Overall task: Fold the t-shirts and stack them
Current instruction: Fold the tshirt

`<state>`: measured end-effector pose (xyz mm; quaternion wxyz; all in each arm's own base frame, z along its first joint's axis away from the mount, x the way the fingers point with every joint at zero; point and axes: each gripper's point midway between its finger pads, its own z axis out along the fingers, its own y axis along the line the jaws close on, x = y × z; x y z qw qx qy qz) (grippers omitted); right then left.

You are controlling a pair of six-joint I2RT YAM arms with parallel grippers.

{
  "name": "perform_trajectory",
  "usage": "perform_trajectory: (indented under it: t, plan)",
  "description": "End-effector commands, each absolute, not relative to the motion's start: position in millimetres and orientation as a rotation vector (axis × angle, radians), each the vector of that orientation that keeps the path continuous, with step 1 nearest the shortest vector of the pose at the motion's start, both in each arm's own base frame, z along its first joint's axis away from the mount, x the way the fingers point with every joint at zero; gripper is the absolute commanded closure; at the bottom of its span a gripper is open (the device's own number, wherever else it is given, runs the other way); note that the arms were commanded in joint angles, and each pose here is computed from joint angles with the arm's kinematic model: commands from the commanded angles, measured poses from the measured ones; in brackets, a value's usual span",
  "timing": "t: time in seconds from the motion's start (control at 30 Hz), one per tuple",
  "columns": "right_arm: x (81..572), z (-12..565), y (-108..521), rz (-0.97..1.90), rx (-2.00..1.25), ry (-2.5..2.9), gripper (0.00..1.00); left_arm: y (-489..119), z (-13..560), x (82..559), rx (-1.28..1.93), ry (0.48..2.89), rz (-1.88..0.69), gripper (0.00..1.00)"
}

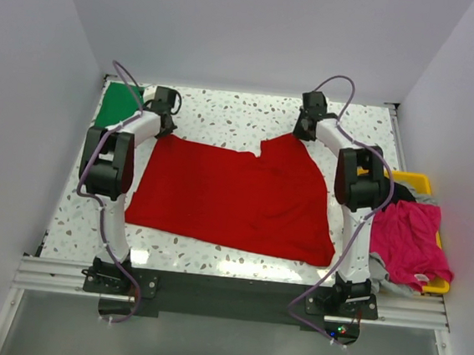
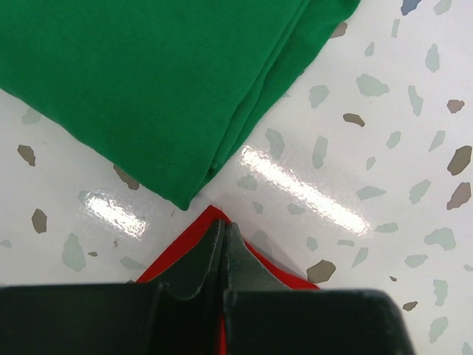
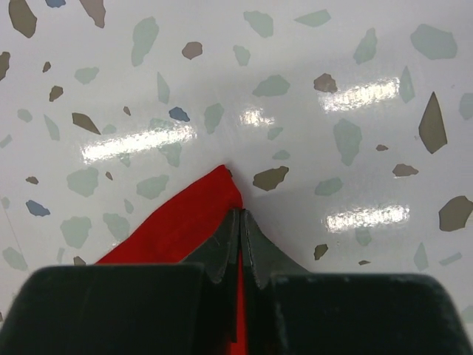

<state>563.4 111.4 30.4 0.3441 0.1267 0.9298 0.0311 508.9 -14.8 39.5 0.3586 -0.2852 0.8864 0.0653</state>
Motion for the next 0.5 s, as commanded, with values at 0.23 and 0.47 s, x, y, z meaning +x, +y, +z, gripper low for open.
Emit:
perform_trajectory:
  t: [0.23,0.47]
  plan:
    - [577,138,82,0.117,0.402,2.210,1.00,-8,80,527,-0.723,2.185,0.122,1.00]
    - [574,152,71,0.130,0.417,2.197,1.00,-9,86,533,-0.718,2.175,0.110,1.00]
